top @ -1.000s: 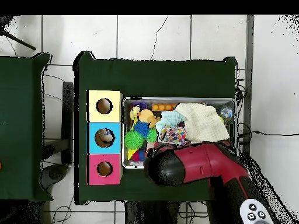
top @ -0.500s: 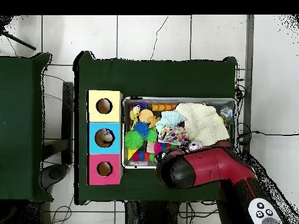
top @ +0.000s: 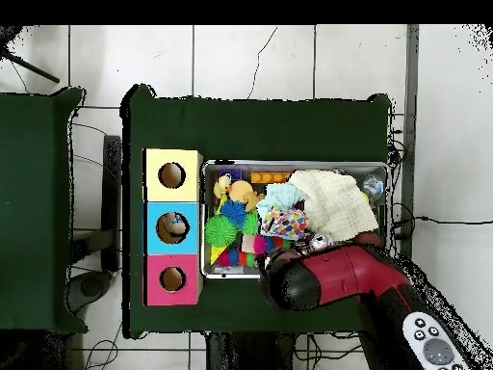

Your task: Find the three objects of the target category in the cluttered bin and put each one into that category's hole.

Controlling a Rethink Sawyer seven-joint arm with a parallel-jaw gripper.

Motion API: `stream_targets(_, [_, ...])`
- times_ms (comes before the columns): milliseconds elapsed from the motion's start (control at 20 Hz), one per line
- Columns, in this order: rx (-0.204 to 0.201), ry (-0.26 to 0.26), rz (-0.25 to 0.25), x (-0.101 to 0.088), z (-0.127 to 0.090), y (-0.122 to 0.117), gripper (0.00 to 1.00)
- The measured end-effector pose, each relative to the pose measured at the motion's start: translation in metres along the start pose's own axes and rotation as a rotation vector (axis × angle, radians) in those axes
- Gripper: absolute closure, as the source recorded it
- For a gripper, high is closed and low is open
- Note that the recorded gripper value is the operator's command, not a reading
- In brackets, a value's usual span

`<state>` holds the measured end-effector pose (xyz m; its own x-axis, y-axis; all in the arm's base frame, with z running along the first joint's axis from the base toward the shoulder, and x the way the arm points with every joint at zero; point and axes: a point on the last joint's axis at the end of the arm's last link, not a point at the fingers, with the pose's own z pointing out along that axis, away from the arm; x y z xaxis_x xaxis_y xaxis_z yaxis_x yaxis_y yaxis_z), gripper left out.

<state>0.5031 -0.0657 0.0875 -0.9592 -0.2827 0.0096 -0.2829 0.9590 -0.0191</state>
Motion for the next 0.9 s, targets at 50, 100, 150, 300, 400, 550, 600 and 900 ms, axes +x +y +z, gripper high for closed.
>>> stream_targets(50, [-0.004, -0.002, -0.003, 0.001, 0.003, 0.001, 0.00])
stream_targets(100, [-0.008, -0.005, -0.006, 0.001, 0.005, 0.002, 0.00])
stream_targets(150, [-0.023, -0.018, -0.019, 0.003, 0.015, 0.007, 0.00])
stream_targets(300, [-0.037, -0.037, -0.037, 0.003, 0.026, 0.013, 0.00])
stream_targets(400, [-0.047, -0.049, -0.048, 0.003, 0.033, 0.017, 0.00])
stream_targets(550, [-0.061, -0.062, -0.056, 0.003, 0.040, 0.022, 0.00])
stream_targets(600, [-0.065, -0.065, -0.058, 0.003, 0.042, 0.024, 0.00])
stream_targets(900, [-0.088, -0.063, -0.053, 0.005, 0.050, 0.028, 0.00])
